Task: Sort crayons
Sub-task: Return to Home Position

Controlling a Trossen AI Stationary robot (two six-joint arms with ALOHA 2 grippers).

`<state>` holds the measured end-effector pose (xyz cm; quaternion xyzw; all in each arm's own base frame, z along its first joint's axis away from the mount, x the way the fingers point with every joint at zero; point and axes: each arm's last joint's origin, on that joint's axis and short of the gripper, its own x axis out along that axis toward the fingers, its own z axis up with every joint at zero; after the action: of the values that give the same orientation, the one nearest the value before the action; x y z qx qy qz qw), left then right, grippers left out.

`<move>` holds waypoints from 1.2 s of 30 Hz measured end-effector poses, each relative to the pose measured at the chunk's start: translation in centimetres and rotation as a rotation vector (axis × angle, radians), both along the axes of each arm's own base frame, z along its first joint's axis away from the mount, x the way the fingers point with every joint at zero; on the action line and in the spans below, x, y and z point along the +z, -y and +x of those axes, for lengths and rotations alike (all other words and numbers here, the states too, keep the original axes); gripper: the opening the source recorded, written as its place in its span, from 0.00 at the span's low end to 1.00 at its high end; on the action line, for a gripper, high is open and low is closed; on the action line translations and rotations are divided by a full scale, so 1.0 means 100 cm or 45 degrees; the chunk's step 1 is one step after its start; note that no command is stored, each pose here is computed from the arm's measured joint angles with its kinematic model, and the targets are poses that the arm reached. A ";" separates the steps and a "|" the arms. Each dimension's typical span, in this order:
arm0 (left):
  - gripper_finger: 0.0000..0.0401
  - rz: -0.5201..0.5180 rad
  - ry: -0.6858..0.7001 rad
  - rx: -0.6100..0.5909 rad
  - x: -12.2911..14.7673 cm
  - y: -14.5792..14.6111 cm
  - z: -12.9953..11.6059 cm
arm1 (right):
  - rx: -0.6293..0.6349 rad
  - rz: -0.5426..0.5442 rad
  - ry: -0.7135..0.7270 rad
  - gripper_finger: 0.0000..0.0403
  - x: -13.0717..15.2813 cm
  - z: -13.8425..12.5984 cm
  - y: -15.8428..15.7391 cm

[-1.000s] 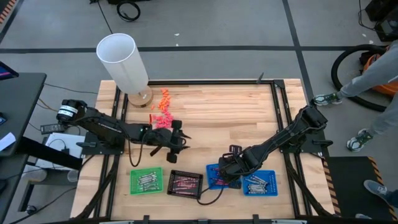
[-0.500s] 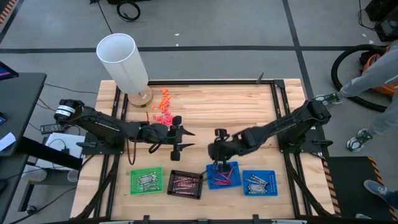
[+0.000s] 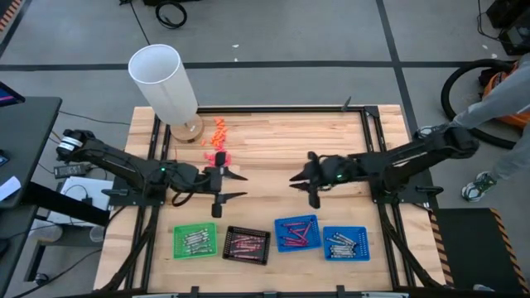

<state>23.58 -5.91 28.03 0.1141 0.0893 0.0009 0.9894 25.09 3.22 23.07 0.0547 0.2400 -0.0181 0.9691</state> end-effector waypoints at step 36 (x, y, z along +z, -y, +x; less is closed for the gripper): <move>0.48 -0.436 0.427 0.203 -0.071 -0.036 -0.118 | -0.317 0.035 0.751 0.24 -0.034 -0.126 0.032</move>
<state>11.79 -2.27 20.95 -0.0645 -0.0687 0.0826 0.9921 12.50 0.02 19.67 0.0997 -0.0594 -0.1168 0.9864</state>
